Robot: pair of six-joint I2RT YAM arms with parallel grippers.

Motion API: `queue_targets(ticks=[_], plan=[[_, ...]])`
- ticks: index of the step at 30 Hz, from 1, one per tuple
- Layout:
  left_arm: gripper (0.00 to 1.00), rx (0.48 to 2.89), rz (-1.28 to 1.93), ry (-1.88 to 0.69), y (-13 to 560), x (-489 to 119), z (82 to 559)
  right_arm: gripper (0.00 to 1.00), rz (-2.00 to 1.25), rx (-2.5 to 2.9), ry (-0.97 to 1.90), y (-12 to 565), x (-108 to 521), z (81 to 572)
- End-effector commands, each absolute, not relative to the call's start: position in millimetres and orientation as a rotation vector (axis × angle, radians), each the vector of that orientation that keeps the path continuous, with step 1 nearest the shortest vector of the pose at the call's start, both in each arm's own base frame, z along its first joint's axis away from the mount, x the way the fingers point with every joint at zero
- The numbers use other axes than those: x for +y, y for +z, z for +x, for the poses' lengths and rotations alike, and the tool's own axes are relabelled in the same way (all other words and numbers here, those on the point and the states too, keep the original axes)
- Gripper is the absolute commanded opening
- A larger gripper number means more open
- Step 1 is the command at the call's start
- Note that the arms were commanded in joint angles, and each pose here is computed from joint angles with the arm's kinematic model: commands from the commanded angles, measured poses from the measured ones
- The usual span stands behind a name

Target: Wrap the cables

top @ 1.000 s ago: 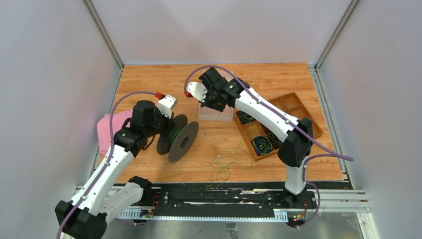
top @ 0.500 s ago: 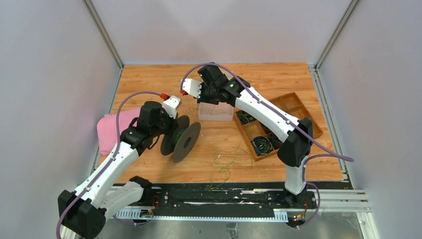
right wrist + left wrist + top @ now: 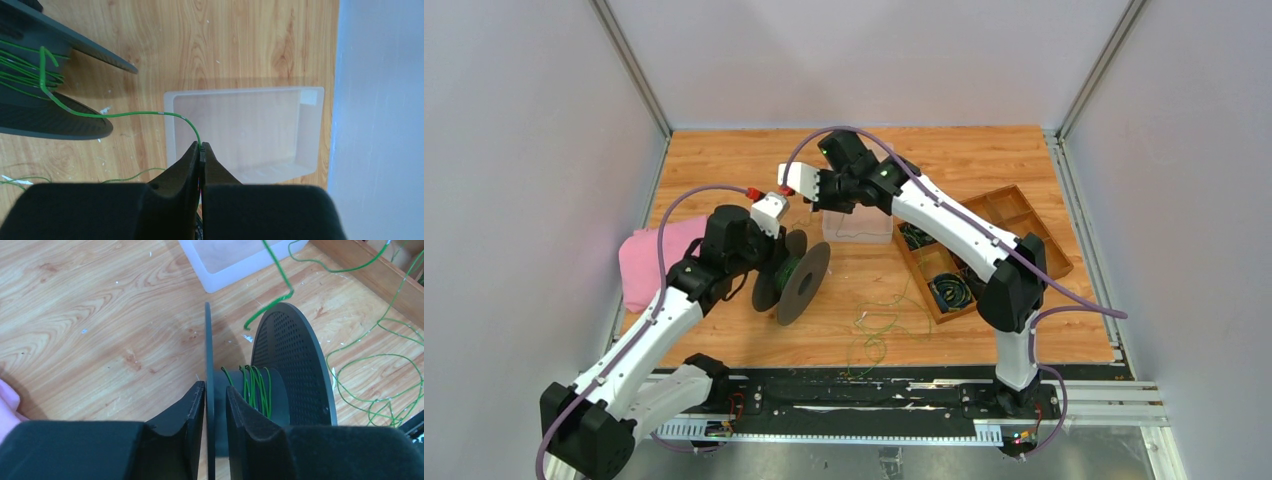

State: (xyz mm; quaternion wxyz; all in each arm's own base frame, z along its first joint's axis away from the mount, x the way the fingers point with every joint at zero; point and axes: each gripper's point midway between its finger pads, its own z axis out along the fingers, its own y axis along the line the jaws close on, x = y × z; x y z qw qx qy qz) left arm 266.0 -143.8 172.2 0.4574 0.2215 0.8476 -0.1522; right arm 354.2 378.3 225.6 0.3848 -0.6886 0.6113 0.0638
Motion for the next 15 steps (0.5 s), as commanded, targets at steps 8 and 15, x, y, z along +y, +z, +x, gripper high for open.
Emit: queue_targets(ticks=[8,15], plan=[[0.51,2.009,0.633,-0.413,190,-148,251,0.01,-1.866,1.532,0.412,179,406,319],[0.66,1.999,0.77,-0.36,188,-138,234,0.01,-1.916,1.541,0.459,158,407,312]])
